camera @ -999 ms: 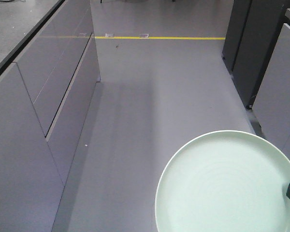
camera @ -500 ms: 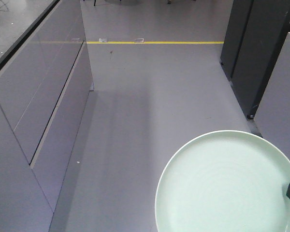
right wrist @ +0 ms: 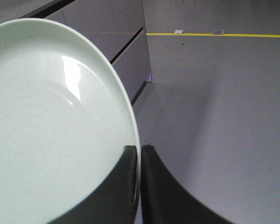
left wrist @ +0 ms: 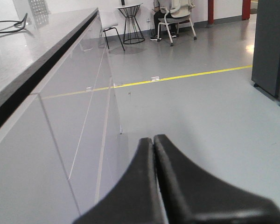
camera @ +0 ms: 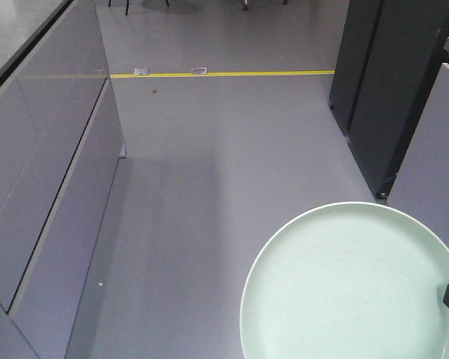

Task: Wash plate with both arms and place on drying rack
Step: 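Carry the plate in the right gripper while driving down the aisle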

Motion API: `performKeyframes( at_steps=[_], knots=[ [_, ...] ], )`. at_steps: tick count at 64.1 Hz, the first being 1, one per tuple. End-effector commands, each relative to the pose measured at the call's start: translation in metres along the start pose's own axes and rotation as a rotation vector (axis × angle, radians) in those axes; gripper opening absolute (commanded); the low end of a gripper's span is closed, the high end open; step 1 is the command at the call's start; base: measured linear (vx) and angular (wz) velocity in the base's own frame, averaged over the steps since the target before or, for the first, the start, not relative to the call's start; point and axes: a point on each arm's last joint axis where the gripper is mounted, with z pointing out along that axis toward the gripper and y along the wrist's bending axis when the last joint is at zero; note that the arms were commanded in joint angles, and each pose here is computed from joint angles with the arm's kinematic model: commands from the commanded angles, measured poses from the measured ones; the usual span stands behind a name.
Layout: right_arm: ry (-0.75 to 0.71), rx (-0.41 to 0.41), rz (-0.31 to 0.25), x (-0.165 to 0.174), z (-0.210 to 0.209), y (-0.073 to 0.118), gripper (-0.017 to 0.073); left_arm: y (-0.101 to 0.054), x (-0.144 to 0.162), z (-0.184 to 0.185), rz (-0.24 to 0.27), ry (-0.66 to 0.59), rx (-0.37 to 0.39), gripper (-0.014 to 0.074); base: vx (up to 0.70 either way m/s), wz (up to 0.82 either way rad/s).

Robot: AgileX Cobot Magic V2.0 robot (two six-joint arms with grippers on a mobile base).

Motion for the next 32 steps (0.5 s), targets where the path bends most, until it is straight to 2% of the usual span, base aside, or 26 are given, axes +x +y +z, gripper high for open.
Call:
performKeyframes(
  at_steps=[1, 32],
  knots=[
    [-0.087, 0.011, 0.01, -0.0136, -0.0032, 0.0003, -0.0001, -0.0004, -0.0155, -0.0036, -0.01, -0.109, 0.006, -0.0006, 0.28, -0.09],
    [-0.087, 0.011, 0.01, -0.0136, -0.0032, 0.0003, -0.0001, -0.0004, -0.0155, -0.0036, -0.01, -0.109, 0.006, -0.0006, 0.26, -0.06]
  ],
)
